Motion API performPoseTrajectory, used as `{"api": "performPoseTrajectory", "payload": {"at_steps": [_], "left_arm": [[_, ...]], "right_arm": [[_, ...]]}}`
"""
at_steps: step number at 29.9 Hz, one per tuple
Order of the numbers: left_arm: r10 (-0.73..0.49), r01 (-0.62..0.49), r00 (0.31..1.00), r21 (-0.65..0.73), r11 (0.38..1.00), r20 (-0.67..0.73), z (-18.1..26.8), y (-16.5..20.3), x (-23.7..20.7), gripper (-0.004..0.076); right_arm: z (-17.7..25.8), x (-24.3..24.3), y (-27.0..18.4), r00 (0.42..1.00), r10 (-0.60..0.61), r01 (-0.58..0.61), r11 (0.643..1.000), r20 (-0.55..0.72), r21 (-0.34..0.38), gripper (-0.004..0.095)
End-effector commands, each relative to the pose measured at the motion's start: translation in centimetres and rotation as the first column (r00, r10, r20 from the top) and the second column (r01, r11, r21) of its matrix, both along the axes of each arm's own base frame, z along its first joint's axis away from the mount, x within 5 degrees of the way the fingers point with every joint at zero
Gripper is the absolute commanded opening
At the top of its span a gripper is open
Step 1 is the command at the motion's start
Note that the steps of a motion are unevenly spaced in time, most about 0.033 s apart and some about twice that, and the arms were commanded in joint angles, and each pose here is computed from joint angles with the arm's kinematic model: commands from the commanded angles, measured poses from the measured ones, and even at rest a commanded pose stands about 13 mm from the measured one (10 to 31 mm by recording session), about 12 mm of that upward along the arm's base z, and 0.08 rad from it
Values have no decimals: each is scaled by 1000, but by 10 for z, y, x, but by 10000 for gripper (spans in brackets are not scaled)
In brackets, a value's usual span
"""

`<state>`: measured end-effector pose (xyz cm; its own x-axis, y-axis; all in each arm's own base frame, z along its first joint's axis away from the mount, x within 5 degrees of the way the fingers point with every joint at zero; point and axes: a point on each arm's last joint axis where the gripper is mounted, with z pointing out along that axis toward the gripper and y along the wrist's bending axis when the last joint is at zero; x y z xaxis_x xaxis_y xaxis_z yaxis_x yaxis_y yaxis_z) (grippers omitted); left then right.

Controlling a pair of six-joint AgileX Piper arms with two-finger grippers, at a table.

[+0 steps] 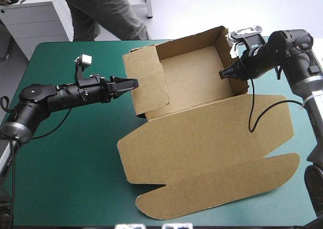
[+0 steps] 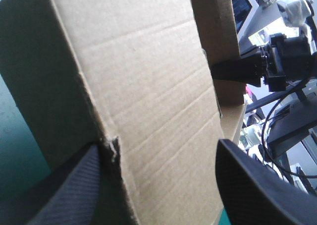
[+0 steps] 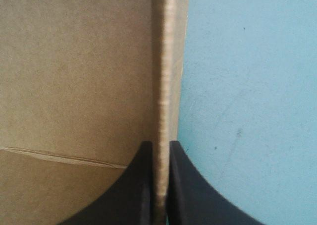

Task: Fold the box

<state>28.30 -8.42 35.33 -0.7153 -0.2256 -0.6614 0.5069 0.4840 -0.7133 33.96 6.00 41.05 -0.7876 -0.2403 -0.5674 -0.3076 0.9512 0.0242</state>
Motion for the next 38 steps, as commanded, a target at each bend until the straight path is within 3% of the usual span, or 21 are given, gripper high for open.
{"api": "performPoseTrajectory", "payload": {"at_steps": [1,8,15,20,30,38], "left_arm": [[-12,15,998,-45,999,67,23,-2,-8,463],[38,-33,991,40,999,-130,23,-1,-12,463],[149,-127,984,214,969,-93,49,-24,-22,463],[248,-199,964,350,915,-99,45,-46,-29,463],[401,-316,909,440,841,-114,39,-69,-43,463],[467,-370,876,450,813,-123,37,-67,-41,463]], "right_arm": [[26,-11,-1,994,-2,-2,999,106,36,-12],[26,-11,-1,994,-4,0,999,108,37,-12],[26,-12,6,994,9,-14,999,113,40,-11],[27,-14,16,992,21,-24,999,124,28,-10],[32,-23,54,980,49,-40,998,195,-51,-8],[46,-28,63,970,44,-47,999,239,6,-8]]}}
